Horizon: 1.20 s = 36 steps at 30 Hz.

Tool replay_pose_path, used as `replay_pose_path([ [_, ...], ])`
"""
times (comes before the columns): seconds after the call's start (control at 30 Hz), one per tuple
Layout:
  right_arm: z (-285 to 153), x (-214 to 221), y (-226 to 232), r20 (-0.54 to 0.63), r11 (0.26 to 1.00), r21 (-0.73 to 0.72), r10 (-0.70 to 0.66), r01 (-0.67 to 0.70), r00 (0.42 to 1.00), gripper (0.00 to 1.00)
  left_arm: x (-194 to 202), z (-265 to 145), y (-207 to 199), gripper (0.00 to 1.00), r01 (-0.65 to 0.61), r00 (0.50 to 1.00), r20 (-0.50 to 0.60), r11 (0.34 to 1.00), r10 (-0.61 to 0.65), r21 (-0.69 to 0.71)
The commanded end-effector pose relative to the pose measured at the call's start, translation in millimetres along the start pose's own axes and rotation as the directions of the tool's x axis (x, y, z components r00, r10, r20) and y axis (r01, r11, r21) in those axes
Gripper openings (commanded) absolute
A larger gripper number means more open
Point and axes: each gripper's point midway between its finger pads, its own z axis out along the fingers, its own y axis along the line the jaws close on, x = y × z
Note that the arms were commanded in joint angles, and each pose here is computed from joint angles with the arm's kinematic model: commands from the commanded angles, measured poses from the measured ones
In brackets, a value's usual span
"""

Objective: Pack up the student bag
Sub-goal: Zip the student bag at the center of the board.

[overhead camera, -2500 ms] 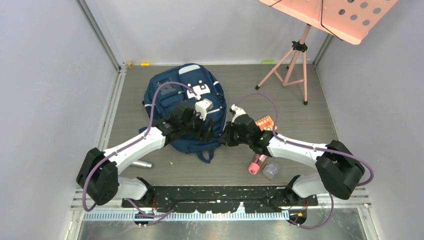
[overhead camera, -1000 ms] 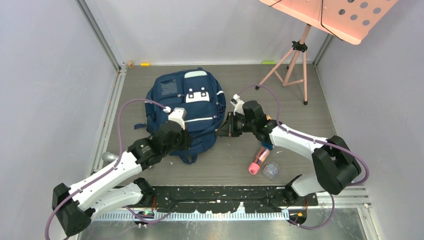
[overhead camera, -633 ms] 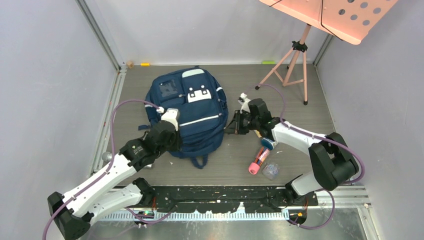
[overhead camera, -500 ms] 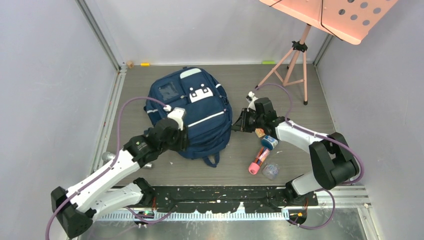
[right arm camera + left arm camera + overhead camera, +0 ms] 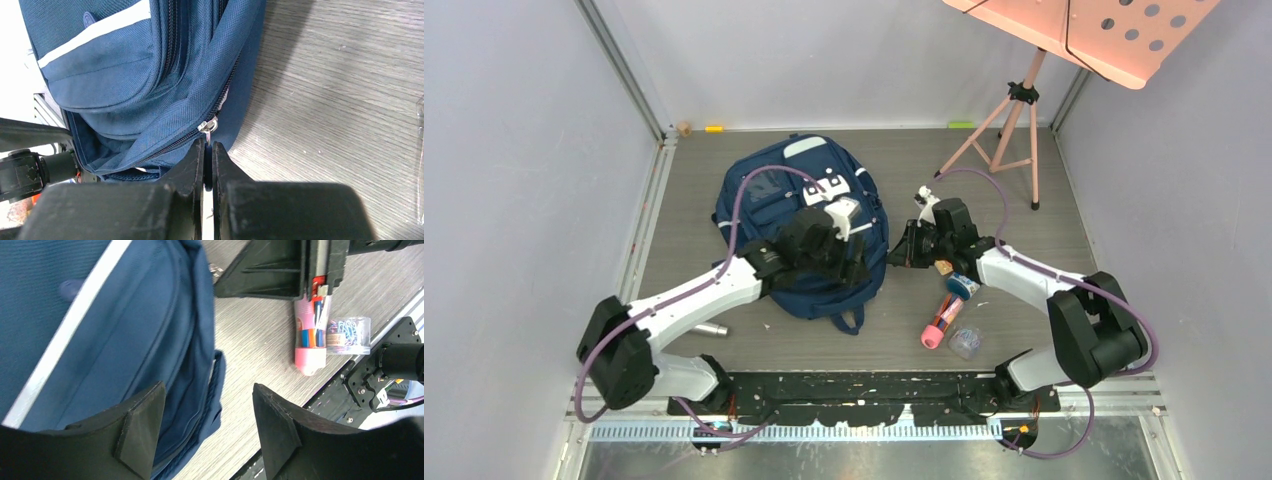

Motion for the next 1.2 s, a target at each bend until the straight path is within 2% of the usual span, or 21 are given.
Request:
replay_pose_path([
  [0.0, -10.5, -3.0, 12.2, 0.025, 0.999, -0.039, -0.035, 0.036, 0.999, 0.01, -36.7, 20.9, -36.3, 0.67, -0.091, 0.99, 0.117, 0.993, 0.082, 0.08],
  [0.1, -10.6, -1.9, 11.7, 0.022, 0.999, -0.039, -0.034, 0.035, 0.999, 0.01, -39.9, 37.2, -37.7, 0.67, -0.14, 0.983, 0.121, 0.989, 0.134, 0.041],
  [0.3, -12.0, 0.6, 11.0, 0.019, 0.999, -0.038, -0.034, 0.035, 0.999, 0.01, -42.7, 64.5, -8.6, 0.67, -0.165, 0.979, 0.102, 0.977, 0.179, -0.134],
  [0.47, -14.6, 1.7, 10.6, 0.017, 0.999, -0.032, -0.041, 0.041, 0.999, 0.0, -35.9, 81.8, -5.0, 0.62, -0.184, 0.979, 0.063, 0.973, 0.194, -0.143],
  [0.53, -16.0, 1.2, 10.2, 0.02, 0.999, -0.027, -0.043, 0.044, 0.999, 0.01, -30.1, 86.7, -4.4, 0.51, -0.188, 0.98, 0.045, 0.972, 0.195, -0.139],
  [0.57, -17.1, 1.6, 10.2, 0.019, 0.999, -0.024, -0.043, 0.044, 0.999, 0.01, -27.0, 88.3, -4.2, 0.43, -0.19, 0.98, 0.036, 0.973, 0.196, -0.134],
  [0.7, -20.9, -0.3, 4.8, 0.027, 0.999, 0.018, -0.045, 0.045, 0.999, 0.01, -12.0, 84.4, -0.1, 0.02, -0.193, 0.981, 0.008, 0.973, 0.196, -0.129],
  [0.87, -30.3, -13.6, -8.8, 0.067, 0.99, 0.138, -0.044, 0.034, 0.997, 0.0, 7.4, 56.8, 13.5, 0.0, -0.198, 0.98, -0.023, 0.967, 0.197, -0.163],
  [1.03, -44.3, -29.5, -14.2, 0.116, 0.974, 0.227, -0.038, 0.011, 0.992, 0.0, 31.8, 17.8, 45.3, 0.0, -0.183, 0.982, -0.103, 0.934, 0.159, -0.306],
  [1.17, -53.3, -36.7, -19.1, 0.147, 0.961, 0.276, -0.045, 0.002, 0.988, 0.0, 43.5, -11.0, 57.2, 0.0, -0.145, 0.988, -0.095, 0.923, 0.119, -0.358],
])
